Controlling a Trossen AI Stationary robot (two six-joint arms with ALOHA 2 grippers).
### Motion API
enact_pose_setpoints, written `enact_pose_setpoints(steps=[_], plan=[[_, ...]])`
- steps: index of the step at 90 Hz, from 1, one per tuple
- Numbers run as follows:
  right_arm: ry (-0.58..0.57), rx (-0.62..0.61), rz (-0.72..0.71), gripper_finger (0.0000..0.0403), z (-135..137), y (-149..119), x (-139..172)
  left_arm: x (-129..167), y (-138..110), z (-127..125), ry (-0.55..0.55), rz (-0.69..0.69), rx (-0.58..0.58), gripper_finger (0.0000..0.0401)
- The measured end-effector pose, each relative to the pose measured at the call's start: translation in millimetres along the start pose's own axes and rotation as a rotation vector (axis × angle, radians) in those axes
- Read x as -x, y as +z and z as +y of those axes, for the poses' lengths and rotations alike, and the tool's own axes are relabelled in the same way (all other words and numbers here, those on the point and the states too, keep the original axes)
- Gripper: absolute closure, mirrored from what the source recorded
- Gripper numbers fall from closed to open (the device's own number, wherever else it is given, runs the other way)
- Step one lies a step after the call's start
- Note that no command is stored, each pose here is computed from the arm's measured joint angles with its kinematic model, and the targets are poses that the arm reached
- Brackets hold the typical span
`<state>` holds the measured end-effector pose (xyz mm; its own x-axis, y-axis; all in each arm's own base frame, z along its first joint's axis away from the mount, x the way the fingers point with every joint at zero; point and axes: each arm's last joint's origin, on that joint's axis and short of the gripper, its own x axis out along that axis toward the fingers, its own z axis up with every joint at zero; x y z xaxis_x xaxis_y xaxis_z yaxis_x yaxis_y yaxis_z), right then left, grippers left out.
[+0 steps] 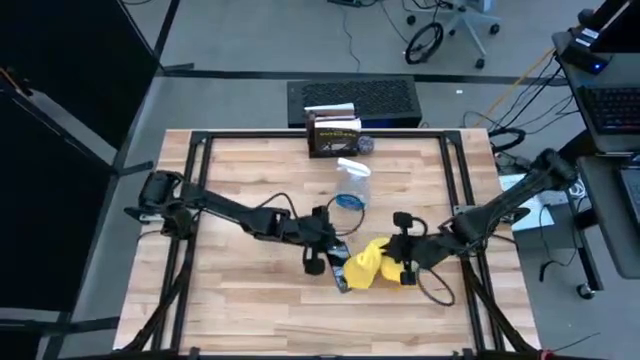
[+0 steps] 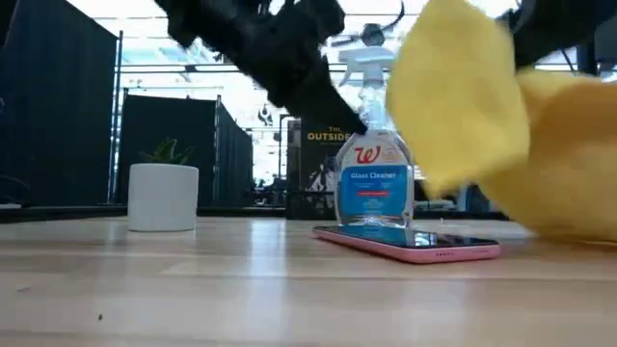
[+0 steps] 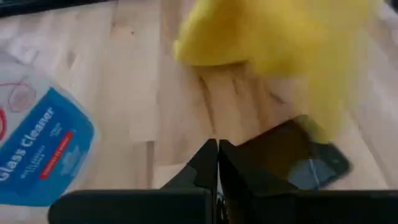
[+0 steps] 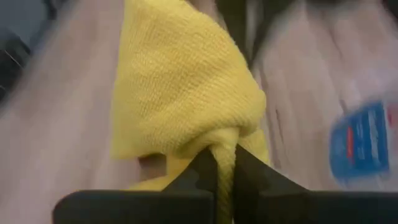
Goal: Apply microfiber cloth
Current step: Wipe the front of the cellphone with a microfiber cloth
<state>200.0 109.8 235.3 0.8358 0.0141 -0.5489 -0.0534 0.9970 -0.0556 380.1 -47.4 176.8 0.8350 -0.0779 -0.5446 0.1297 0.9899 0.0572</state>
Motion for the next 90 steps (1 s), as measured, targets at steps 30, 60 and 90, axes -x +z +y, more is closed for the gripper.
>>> enact_pose_setpoints(steps=[30, 60, 90], plan=[[0.099, -0.054, -0.177, 0.0401, 0, -37, -34, -22, -38, 19, -0.090, -0.066, 0.074, 0.0401], [0.176, -0.084, -0.146, 0.0401, -1, -46, -58, -47, -64, 22, -0.116, -0.020, 0.088, 0.0401], [0.013, -0.144, -0.131, 0.0401, -23, -52, -100, -50, -68, 31, -0.087, -0.005, 0.102, 0.0401]])
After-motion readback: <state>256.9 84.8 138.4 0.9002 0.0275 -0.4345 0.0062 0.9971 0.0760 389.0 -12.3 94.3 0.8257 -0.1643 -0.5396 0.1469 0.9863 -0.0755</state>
